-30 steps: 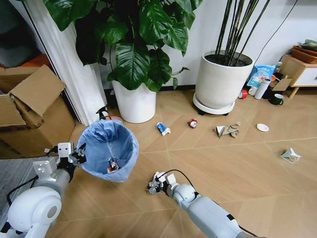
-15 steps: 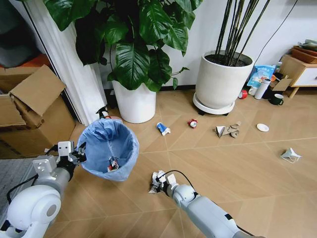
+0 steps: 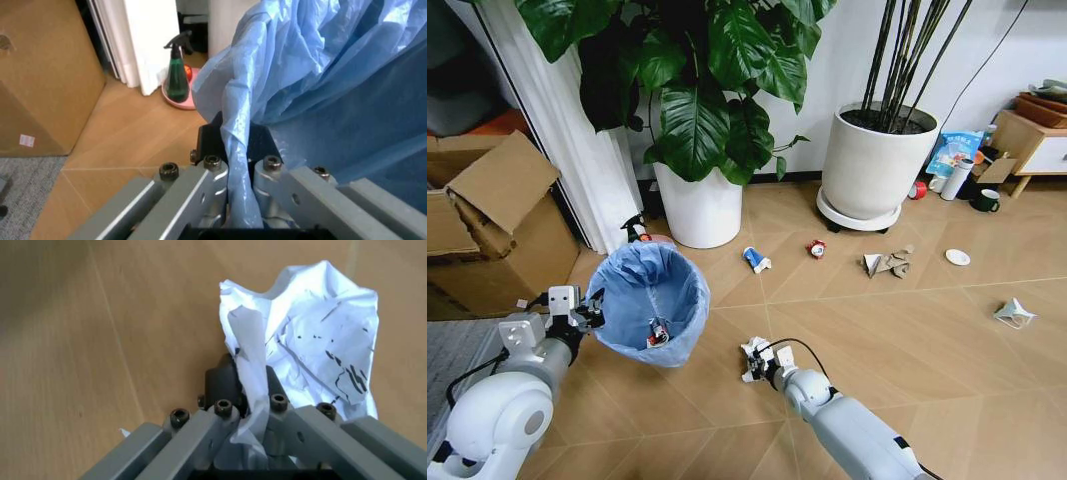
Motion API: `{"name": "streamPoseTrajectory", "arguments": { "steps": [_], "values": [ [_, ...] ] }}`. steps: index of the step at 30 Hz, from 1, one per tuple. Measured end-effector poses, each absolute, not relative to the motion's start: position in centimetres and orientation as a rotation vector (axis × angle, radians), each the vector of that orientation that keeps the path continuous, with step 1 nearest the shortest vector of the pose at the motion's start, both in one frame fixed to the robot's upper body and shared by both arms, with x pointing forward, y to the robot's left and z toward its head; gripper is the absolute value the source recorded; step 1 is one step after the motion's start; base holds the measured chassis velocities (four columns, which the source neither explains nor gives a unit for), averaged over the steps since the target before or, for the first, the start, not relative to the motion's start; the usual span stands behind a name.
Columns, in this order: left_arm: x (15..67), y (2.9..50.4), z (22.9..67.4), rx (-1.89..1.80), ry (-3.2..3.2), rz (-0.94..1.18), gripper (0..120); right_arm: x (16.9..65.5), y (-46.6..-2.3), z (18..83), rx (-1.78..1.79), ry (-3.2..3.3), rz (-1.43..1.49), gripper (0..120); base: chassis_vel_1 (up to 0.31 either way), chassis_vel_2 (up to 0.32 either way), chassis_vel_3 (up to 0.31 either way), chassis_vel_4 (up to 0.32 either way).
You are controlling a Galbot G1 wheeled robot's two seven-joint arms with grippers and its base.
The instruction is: Pick up the trash bin and place the garbage on the floor into it.
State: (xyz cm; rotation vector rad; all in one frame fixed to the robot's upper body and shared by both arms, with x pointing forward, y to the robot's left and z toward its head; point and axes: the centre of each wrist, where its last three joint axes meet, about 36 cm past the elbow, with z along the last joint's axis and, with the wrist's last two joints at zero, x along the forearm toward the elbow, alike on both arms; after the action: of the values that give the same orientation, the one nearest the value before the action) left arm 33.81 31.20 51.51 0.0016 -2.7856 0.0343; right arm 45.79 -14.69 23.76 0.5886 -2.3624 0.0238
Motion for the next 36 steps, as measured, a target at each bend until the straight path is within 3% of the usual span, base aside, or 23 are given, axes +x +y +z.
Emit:
{"name": "streamPoseTrajectory", "arguments": {
  "steps": [7, 14, 19, 29, 36],
  "values": [
    [34.1, 31.1, 50.9, -0.02, -2.75, 0.039, 0, 47.1, -17.2, 29.9, 0.553, -2.511, -0.039, 0, 0.0, 0.0, 0.0, 0.0],
    [34.8, 31.0, 50.0, -0.063, -2.682, 0.013, 0, 49.5, -20.3, 45.0, 0.696, -2.816, -0.007, 0, 0.0, 0.0, 0.0, 0.0],
    [35.8, 31.3, 49.9, -0.079, -2.652, -0.003, 0, 48.8, -19.0, 52.0, 0.917, -2.863, -0.074, 0, 0.0, 0.0, 0.0, 0.0],
    [37.8, 30.5, 48.9, -0.096, -2.614, 0.044, 0, 45.1, -9.5, 53.8, 1.376, -2.638, -0.174, 0, 0.0, 0.0, 0.0, 0.0],
    [38.0, 30.3, 49.2, -0.092, -2.622, 0.059, 0, 43.6, -7.7, 52.3, 1.447, -2.511, -0.148, 0, 0.0, 0.0, 0.0, 0.0]
  ]
}}
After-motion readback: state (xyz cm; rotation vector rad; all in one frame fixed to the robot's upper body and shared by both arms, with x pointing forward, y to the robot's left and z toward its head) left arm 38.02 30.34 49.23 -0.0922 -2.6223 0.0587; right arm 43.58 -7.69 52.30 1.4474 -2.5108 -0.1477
